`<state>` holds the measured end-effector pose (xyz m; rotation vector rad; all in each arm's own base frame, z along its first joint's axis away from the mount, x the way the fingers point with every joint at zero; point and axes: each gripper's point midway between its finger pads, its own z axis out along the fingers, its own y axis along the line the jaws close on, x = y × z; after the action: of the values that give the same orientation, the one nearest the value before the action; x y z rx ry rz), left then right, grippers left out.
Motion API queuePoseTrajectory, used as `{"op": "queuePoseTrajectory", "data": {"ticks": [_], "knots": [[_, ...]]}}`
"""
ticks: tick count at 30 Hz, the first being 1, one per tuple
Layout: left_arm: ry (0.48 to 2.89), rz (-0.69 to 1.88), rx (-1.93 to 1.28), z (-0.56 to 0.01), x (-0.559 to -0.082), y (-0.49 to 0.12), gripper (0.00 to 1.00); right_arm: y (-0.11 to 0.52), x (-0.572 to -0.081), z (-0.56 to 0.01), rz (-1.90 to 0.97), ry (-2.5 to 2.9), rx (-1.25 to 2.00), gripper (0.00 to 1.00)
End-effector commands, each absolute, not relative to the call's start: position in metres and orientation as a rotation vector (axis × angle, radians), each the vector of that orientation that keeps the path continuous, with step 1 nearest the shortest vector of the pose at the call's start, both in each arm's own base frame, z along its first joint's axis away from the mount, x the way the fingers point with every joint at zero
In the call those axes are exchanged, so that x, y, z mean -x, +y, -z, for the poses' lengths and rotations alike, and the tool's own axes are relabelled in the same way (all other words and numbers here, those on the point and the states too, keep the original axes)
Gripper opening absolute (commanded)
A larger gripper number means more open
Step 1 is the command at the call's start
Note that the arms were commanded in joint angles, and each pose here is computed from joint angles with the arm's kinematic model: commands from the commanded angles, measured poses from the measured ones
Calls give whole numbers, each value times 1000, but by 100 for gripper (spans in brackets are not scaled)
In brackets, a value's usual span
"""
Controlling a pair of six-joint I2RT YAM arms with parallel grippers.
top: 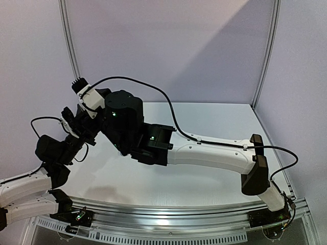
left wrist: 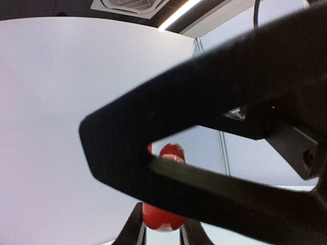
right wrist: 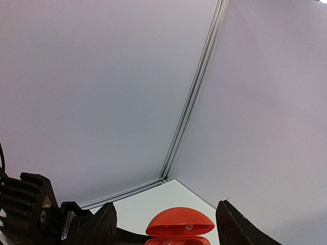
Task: Insert the wireless bluetooth earbuds into the charging case
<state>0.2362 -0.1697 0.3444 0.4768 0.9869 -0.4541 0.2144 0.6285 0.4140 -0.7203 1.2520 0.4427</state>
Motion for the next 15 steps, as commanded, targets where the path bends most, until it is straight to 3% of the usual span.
{"op": "queuePoseTrajectory", "data": {"ticks": [1,15], "knots": [[984,442,-468,-349,-238,-166,0,613,-211,-448,-496,1236,680,68],[987,431,-464,-348,-239,-164,0,603,-207,-452,-449,1250,675,71]]}}
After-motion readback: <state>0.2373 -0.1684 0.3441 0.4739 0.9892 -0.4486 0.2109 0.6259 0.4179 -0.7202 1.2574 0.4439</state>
